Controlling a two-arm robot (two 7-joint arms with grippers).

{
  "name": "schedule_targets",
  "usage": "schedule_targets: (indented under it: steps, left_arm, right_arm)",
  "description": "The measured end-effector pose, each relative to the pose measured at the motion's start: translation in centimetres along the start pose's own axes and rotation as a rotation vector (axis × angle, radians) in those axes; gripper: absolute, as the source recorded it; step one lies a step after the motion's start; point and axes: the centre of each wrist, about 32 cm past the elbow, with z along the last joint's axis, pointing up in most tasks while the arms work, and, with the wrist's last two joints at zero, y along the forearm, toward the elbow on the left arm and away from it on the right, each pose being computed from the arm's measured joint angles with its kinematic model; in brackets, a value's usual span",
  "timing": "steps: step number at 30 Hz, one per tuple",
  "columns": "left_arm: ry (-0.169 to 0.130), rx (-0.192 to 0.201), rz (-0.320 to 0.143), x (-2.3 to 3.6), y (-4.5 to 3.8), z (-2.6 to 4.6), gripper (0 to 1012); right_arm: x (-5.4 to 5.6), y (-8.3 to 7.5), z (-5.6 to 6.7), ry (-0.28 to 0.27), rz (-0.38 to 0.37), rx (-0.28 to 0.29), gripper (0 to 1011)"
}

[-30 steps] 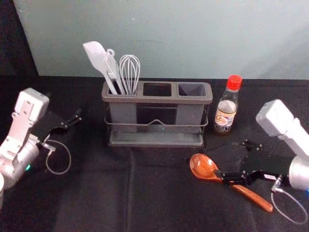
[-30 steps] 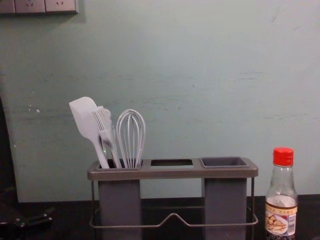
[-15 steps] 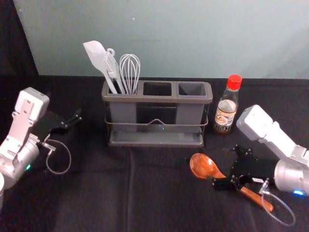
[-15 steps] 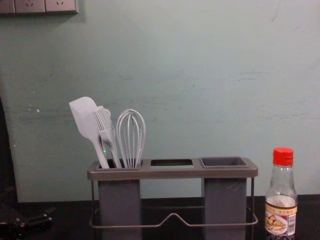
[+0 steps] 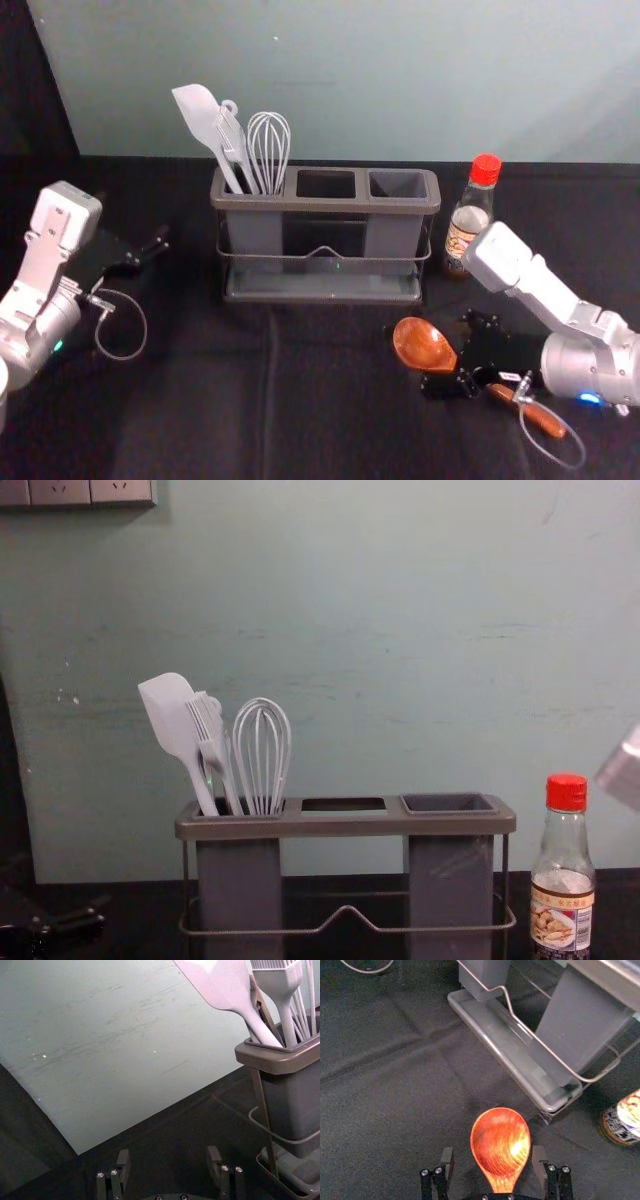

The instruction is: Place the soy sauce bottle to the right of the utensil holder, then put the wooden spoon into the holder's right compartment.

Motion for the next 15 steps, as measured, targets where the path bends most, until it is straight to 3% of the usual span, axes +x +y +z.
schedule_targets:
  steps: [15]
  left_arm:
    - [0.0, 0.0, 0.0, 0.0, 0.0, 0.0, 1005]
  right_arm:
    - [0.3, 1.9, 0.5, 0.028, 0.013, -0.01, 1004]
